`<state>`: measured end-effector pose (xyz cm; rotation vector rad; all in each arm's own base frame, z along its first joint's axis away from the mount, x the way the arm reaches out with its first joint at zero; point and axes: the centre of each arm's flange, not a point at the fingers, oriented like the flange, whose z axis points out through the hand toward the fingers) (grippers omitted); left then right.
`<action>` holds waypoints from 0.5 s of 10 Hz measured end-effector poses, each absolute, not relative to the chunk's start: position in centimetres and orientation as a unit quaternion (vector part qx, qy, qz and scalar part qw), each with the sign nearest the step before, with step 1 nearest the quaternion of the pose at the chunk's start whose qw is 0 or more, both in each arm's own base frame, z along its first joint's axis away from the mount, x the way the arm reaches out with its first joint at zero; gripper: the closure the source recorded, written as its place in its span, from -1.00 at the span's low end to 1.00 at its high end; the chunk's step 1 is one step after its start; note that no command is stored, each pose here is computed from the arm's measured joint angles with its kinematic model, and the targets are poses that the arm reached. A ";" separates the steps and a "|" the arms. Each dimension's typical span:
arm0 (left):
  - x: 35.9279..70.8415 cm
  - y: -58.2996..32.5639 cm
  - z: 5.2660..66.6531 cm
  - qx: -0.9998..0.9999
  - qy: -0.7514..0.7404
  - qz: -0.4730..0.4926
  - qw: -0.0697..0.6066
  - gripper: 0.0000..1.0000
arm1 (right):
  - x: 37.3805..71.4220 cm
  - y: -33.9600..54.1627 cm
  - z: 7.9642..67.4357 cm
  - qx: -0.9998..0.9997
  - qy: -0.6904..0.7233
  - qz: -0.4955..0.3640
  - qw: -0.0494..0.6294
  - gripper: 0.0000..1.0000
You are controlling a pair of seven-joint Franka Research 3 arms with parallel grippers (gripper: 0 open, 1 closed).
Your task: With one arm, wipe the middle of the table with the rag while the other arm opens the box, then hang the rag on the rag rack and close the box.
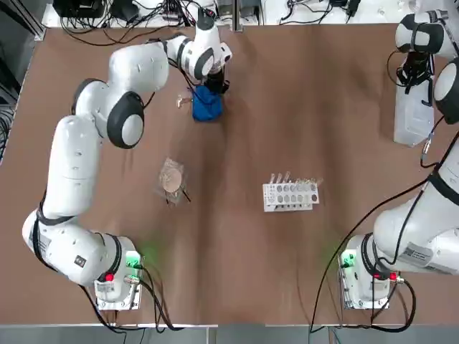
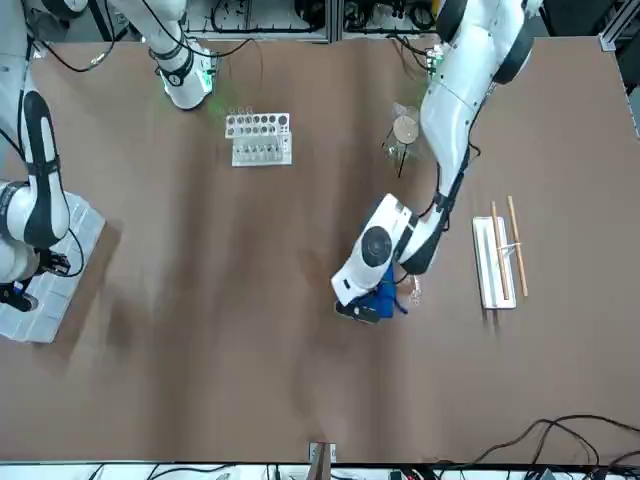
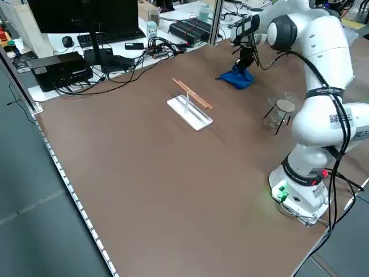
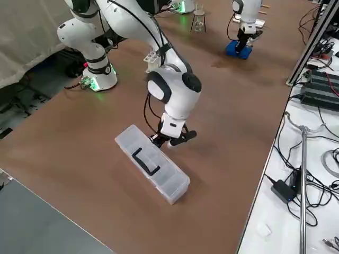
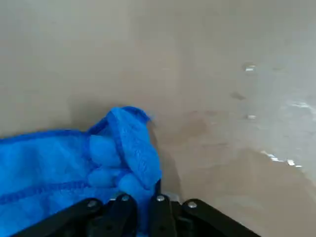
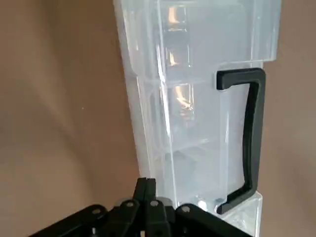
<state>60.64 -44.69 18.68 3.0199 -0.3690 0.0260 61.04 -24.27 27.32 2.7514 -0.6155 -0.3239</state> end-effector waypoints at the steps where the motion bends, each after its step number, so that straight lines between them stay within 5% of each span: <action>1: 59.5 -46.6 18.6 0.990 -0.131 0.013 0.054 0.82 | 61.0 -24.3 27.8 0.958 -0.215 -0.114 0.153 0.98; 5: 56.7 -51.0 19.5 0.987 -0.143 0.025 0.063 0.82 | 60.5 -25.5 30.6 0.953 -0.221 -0.115 0.170 0.98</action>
